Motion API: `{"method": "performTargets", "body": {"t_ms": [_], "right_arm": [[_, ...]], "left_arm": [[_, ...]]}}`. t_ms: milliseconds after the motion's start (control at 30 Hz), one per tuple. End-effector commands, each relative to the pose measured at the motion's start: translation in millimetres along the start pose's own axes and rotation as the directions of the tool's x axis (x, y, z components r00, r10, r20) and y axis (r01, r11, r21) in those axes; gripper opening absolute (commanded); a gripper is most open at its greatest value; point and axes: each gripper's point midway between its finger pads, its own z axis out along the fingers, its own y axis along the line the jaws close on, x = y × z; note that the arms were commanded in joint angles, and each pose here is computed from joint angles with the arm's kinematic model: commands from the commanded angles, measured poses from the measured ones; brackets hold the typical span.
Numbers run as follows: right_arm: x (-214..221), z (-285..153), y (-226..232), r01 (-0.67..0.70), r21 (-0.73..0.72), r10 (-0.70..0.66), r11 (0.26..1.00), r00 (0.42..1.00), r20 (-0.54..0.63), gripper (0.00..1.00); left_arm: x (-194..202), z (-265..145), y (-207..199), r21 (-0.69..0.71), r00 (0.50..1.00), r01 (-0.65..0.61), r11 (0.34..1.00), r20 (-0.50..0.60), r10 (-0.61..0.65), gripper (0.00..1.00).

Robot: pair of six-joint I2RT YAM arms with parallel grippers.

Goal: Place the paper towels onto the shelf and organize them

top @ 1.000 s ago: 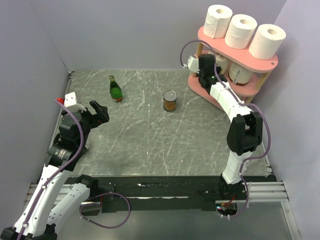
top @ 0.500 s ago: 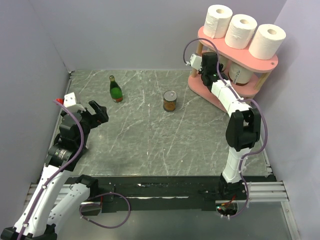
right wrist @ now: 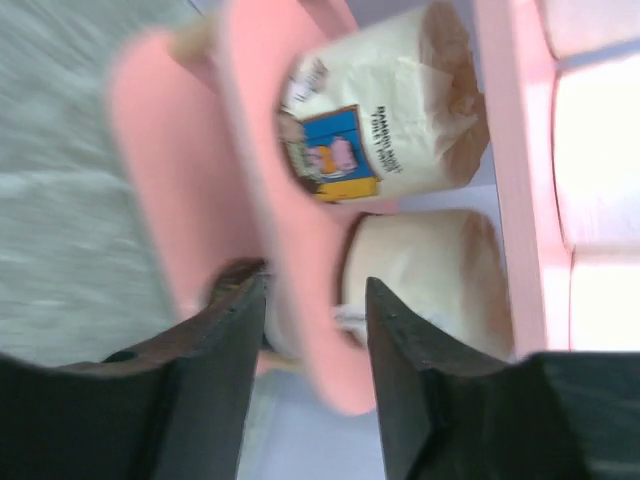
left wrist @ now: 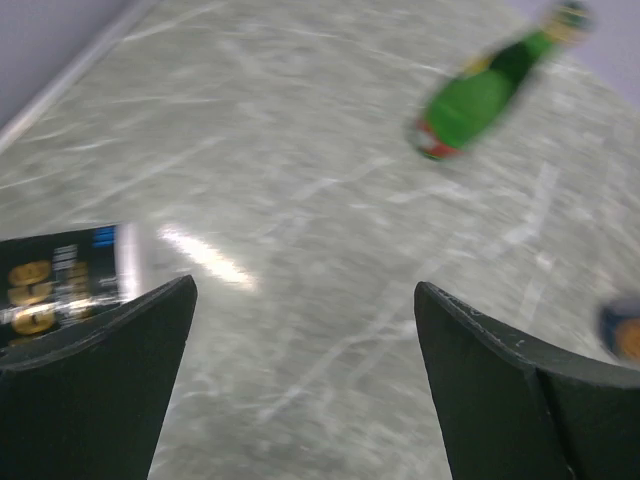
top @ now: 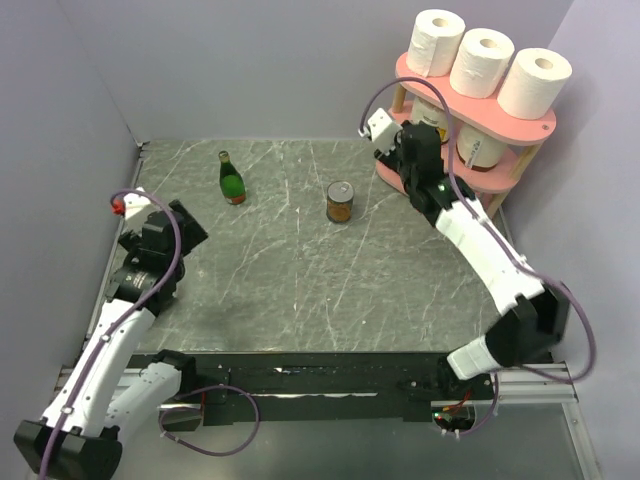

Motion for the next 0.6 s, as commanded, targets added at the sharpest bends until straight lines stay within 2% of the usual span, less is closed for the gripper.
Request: {"method": "performTargets", "body": {"t_ms": [0, 100, 167, 233, 333, 367, 433, 567], "right_arm": [[-31.8, -58.4, 18.3, -0.312, -0.102, 0.326, 0.945, 0.929, 0.175, 0.68], [-35.6, -82.3, 37.5, -0.402, -0.199, 0.442, 0.894, 0.865, 0.239, 0.99], [-31.8, -91.6, 54.2, -0.452, -0.262, 0.510, 0.852, 0.830, 0.227, 1.00], [-41.4, -110.9, 63.9, -0.497, -0.366, 0.595, 0.787, 0.768, 0.236, 1.00], [-46.7, -130.6, 84.3, -0.501, -0.497, 0.655, 0.709, 0.729, 0.199, 1.00], [-48.0, -134.5, 86.9, -0.500, -0.517, 0.663, 0.695, 0.723, 0.192, 1.00], [-49.5, -142.2, 92.3, -0.510, -0.553, 0.688, 0.659, 0.706, 0.168, 0.99], [-46.2, -150.6, 98.1, -0.508, -0.574, 0.697, 0.643, 0.699, 0.163, 1.00]], "left_arm": [[-17.8, -0.9, 46.2, -0.195, 0.995, 0.096, 0.976, 0.020, -0.094, 0.96], [-24.2, 3.3, 74.0, -0.285, 0.991, 0.134, 0.949, 0.010, -0.136, 0.96], [-31.2, 5.7, 101.8, -0.382, 0.982, 0.184, 0.906, 0.042, -0.182, 0.96], [-32.0, 7.3, 117.8, -0.437, 0.972, 0.231, 0.869, 0.068, -0.224, 0.96], [-27.3, 10.9, 152.6, -0.539, 0.949, 0.309, 0.783, 0.120, -0.292, 0.96], [-26.7, 10.7, 168.8, -0.579, 0.936, 0.344, 0.739, 0.152, -0.317, 0.96], [-17.2, 16.3, 182.2, -0.603, 0.919, 0.381, 0.701, 0.165, -0.357, 0.96], [8.6, 22.7, 214.7, -0.711, 0.898, 0.394, 0.582, 0.165, -0.407, 0.96]]}}
